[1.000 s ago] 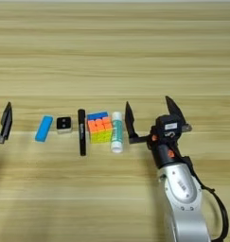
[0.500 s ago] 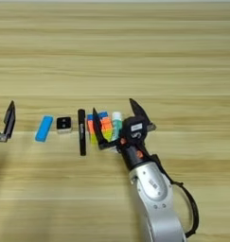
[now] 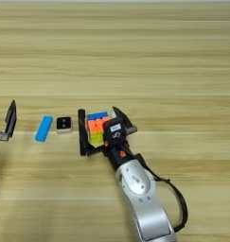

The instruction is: Move the objects on the table

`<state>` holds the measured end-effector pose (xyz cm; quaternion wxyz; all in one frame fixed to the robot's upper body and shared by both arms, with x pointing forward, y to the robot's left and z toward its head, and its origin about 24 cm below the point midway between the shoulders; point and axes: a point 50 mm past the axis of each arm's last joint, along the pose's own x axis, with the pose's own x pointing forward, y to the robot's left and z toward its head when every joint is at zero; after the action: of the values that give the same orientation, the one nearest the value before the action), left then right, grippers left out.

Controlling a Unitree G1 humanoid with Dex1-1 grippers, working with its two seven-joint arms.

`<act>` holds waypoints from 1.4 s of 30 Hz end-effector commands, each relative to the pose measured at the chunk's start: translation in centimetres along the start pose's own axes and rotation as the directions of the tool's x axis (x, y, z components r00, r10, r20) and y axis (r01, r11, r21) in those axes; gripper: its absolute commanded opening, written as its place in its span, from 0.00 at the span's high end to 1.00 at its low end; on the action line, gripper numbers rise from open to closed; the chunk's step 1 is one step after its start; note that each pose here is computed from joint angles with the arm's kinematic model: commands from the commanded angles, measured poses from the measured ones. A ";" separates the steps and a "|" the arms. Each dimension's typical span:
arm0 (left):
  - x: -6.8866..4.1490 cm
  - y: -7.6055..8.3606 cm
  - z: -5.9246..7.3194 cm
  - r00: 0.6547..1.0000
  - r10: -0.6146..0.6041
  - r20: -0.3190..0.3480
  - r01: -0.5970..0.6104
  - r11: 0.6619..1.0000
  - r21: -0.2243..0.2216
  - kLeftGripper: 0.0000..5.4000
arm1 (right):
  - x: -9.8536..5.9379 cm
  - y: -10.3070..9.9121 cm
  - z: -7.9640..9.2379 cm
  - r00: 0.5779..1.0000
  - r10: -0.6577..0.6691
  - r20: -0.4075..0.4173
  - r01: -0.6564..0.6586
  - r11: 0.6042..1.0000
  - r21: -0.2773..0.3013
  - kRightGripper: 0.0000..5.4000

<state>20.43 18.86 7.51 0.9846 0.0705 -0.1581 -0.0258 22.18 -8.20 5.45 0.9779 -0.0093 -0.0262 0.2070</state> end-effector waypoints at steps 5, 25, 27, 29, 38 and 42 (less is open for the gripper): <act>-0.1 -0.3 0.1 1.000 -0.003 -0.004 0.003 1.000 -0.002 0.00 | 0.2 0.0 -1.3 0.995 -0.022 -0.093 0.018 0.999 -0.042 0.01; -0.4 -0.6 0.2 1.000 -0.001 -0.013 0.001 1.000 -0.009 0.00 | -0.2 -0.3 -2.3 0.987 -0.064 -0.150 0.055 0.997 -0.060 0.01; -0.4 -0.6 0.2 1.000 0.000 -0.013 0.000 1.000 -0.010 0.00 | -0.2 -0.4 -2.4 0.985 -0.070 -0.157 0.061 0.996 -0.059 0.01; -0.5 -0.6 0.2 1.000 0.001 -0.014 -0.001 1.000 -0.010 0.00 | -0.2 -0.5 -2.5 0.984 -0.073 -0.162 0.065 0.996 -0.057 0.01; -0.6 -0.5 0.1 1.000 0.004 -0.018 -0.004 1.000 -0.010 0.00 | -0.3 -1.0 -3.0 0.979 -0.093 -0.183 0.085 0.995 -0.053 0.14; -0.6 -0.5 0.1 1.000 0.005 -0.018 -0.005 1.000 -0.010 0.00 | -0.2 -1.1 -3.3 0.976 -0.094 -0.198 0.086 0.995 -0.050 0.24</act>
<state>19.88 18.40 7.40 0.9857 0.0625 -0.1545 -0.0259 22.40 -9.17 2.50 0.9836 -0.0483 0.0536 0.1656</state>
